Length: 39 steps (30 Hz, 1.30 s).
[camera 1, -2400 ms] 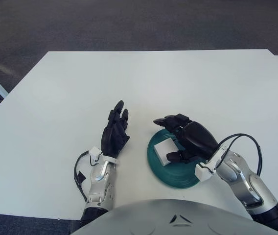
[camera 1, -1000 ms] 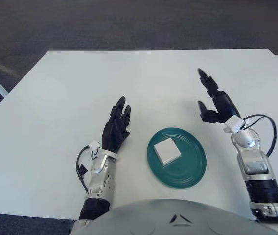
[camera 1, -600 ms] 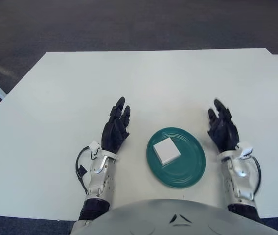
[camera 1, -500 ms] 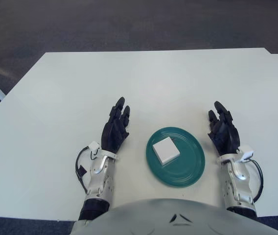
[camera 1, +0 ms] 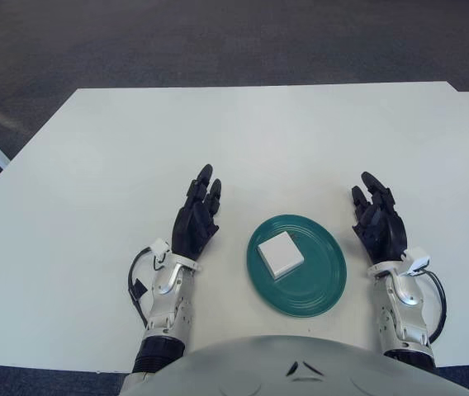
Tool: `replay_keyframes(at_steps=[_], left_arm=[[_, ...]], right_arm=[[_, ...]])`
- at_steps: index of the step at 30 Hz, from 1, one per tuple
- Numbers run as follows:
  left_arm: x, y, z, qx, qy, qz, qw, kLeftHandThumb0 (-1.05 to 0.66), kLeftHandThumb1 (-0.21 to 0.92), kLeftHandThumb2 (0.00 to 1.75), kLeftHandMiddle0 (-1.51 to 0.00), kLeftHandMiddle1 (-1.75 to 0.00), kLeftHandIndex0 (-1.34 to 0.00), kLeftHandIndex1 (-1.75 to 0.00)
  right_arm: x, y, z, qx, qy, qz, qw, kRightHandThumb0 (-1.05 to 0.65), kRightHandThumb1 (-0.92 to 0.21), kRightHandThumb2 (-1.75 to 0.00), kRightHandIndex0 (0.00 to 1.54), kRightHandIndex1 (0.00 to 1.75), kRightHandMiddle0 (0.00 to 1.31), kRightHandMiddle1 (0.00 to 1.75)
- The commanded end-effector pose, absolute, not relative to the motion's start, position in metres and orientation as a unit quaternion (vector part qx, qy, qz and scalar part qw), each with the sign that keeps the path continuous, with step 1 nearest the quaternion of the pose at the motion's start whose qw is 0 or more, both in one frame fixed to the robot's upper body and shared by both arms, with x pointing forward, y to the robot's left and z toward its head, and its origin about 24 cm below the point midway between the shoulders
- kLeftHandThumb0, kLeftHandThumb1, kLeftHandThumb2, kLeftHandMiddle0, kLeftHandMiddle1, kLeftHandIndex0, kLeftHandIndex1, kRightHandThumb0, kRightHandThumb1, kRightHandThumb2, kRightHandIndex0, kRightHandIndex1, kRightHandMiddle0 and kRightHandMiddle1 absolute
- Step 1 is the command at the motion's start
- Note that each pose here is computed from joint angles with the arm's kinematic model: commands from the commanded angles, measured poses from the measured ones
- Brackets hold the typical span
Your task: Put the charger into the plate.
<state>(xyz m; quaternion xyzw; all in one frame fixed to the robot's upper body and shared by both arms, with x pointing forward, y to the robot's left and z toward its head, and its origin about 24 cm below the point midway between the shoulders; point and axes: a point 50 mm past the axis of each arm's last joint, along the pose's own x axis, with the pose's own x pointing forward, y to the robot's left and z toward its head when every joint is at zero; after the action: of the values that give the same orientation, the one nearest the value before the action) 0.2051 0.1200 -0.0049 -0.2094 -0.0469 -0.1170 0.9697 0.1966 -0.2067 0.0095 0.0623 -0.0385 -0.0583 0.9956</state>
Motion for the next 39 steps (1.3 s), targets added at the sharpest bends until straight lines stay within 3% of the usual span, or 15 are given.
replay_keyframes(at_steps=[1,26,39], left_arm=[[0.1475,0.1198,-0.0613,-0.228,0.083,-0.059,0.968,-1.05,0.92,0.93,-0.07,0.0,0.0,-0.11],[0.1433,0.119,-0.0589,-0.232,0.06,-0.066,0.969,-1.03,0.92,0.94,-0.15,-0.01,0.0,-0.26],[0.1428,0.1144,-0.0525,-0.276,0.068,-0.05,0.957,-1.03,0.92,0.93,-0.15,0.0,0.0,-0.24]], right_arm=[[0.1865,-0.2045,-0.0113,0.067,0.018,-0.064,0.996,-0.98,-0.92,-0.95,0.15,0.01,0.0,0.53],[0.1831,-0.1984,-0.017,0.05,0.041,-0.07,0.995,-0.92,-0.92,-0.93,0.11,0.0,0.0,0.45],[0.1809,-0.2011,-0.0105,0.041,0.041,-0.065,0.996,-0.9,-0.92,-0.93,0.1,0.0,0.0,0.45]])
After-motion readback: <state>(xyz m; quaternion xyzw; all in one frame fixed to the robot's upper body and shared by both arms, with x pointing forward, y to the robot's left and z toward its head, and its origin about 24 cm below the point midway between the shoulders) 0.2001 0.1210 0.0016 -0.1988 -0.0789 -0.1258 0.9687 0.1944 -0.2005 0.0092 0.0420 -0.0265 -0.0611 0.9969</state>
